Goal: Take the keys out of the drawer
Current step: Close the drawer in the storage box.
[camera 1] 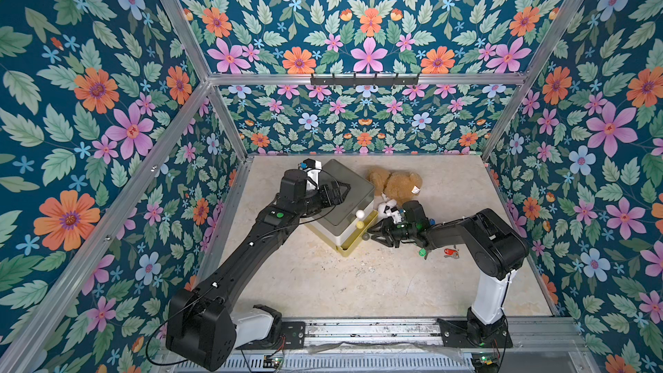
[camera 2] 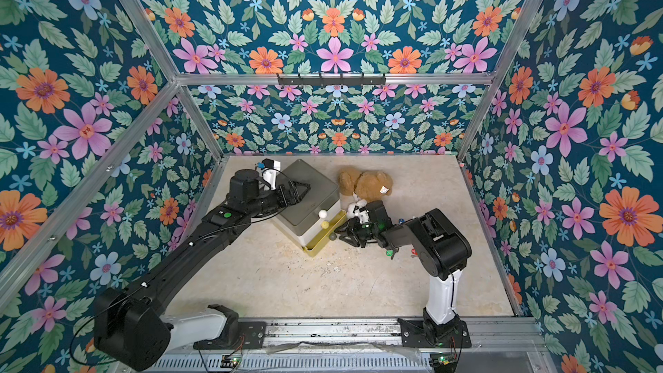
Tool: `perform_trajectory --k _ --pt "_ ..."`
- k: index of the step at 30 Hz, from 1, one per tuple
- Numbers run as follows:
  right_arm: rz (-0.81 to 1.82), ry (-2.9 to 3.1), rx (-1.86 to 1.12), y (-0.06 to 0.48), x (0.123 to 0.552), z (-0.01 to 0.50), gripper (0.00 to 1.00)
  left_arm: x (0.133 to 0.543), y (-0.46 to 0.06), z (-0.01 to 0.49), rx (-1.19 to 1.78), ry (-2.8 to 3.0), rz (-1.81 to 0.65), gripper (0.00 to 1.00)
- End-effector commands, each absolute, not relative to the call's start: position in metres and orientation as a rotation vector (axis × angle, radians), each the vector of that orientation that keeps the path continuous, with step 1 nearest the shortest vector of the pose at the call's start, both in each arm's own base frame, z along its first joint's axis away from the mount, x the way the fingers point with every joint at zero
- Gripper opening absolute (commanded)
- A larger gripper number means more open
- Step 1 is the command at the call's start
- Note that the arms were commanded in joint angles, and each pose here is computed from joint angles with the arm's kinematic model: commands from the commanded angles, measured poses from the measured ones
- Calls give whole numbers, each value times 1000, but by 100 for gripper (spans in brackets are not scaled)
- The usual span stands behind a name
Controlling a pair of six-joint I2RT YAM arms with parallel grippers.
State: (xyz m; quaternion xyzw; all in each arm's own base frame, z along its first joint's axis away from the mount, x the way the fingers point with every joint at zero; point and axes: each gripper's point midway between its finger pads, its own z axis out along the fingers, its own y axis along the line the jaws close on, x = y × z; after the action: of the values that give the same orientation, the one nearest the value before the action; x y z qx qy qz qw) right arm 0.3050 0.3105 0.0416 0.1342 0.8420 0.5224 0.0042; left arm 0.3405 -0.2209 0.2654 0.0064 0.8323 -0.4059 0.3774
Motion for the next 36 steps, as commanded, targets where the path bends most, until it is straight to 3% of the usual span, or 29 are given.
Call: perform_trajectory --k 1,36 --pt "1662 2622 409 315 309 45 44 339 -217 257 -1 2169 -1010 99" --pt "1736 2542 288 335 323 61 51 337 -215 257 -11 2162 -1007 99"
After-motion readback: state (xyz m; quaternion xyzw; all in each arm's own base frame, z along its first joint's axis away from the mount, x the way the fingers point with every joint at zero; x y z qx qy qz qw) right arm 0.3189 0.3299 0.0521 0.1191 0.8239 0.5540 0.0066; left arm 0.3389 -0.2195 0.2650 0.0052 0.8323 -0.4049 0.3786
